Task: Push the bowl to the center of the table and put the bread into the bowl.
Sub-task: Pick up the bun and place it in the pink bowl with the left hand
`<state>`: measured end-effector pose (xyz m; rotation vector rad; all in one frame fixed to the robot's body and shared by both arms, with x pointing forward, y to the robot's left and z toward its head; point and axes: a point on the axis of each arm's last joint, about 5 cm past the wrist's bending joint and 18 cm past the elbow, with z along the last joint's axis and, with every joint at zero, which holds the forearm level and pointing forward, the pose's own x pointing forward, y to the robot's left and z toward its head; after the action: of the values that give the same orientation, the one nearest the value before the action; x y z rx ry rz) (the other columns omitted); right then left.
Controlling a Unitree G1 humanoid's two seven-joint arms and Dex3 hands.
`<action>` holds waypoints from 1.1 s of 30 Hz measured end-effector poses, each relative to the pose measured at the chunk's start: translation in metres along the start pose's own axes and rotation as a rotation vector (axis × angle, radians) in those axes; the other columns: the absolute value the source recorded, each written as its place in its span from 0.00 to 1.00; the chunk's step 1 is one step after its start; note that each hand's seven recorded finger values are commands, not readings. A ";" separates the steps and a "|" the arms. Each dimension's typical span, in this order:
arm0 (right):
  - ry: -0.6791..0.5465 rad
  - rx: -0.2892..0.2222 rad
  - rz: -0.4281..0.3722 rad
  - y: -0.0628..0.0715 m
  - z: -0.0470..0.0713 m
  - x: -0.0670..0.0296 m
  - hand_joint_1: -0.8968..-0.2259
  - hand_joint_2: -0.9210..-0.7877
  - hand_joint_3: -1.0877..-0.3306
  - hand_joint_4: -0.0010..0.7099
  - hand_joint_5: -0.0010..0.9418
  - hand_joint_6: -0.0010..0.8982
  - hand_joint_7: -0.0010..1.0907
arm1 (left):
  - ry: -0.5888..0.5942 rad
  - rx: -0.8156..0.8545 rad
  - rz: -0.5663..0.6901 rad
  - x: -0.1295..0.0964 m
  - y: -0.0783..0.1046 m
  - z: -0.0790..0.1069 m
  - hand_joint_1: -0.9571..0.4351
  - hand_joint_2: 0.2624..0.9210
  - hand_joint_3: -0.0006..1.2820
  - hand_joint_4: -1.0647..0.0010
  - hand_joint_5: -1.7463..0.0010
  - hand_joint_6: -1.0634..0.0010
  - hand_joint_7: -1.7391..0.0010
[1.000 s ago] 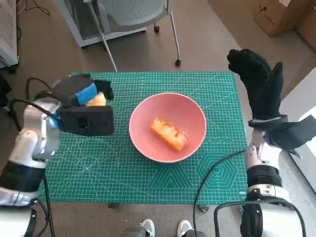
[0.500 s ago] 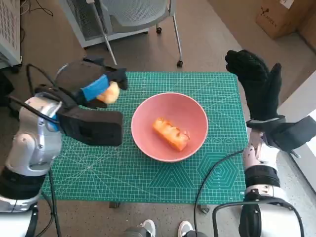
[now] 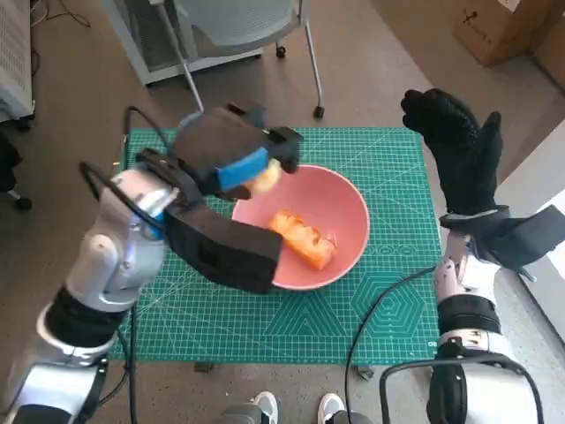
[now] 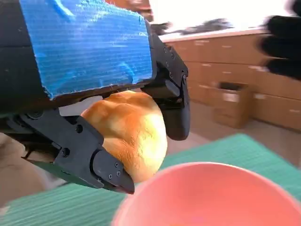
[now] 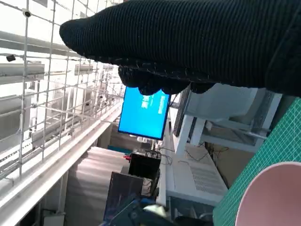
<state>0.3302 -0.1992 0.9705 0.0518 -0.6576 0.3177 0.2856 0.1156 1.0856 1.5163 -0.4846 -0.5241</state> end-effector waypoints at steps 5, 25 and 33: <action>-0.007 -0.013 0.005 0.000 0.001 -0.0004 0.36 0.00 0.55 0.25 0.00 0.37 0.00 | -0.055 -0.047 -0.045 0.013 -0.014 0.001 0.69 1.00 0.04 0.36 0.26 0.34 0.45; -0.022 -0.054 0.009 -0.007 0.005 -0.0059 0.36 0.00 0.52 0.20 0.00 0.35 0.00 | -0.005 -0.289 -0.203 0.027 -0.031 -0.007 0.40 0.93 0.01 0.95 0.99 0.79 0.94; -0.015 -0.052 -0.003 -0.006 0.004 -0.0058 0.36 0.00 0.52 0.20 0.00 0.34 0.00 | -0.031 -0.253 -0.151 0.024 -0.031 -0.008 0.29 0.94 0.00 0.99 1.00 0.77 0.95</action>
<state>0.3252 -0.2074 0.9708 0.0053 -0.6806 0.2977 0.3090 0.1081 1.0543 1.3094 -0.3150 -0.7008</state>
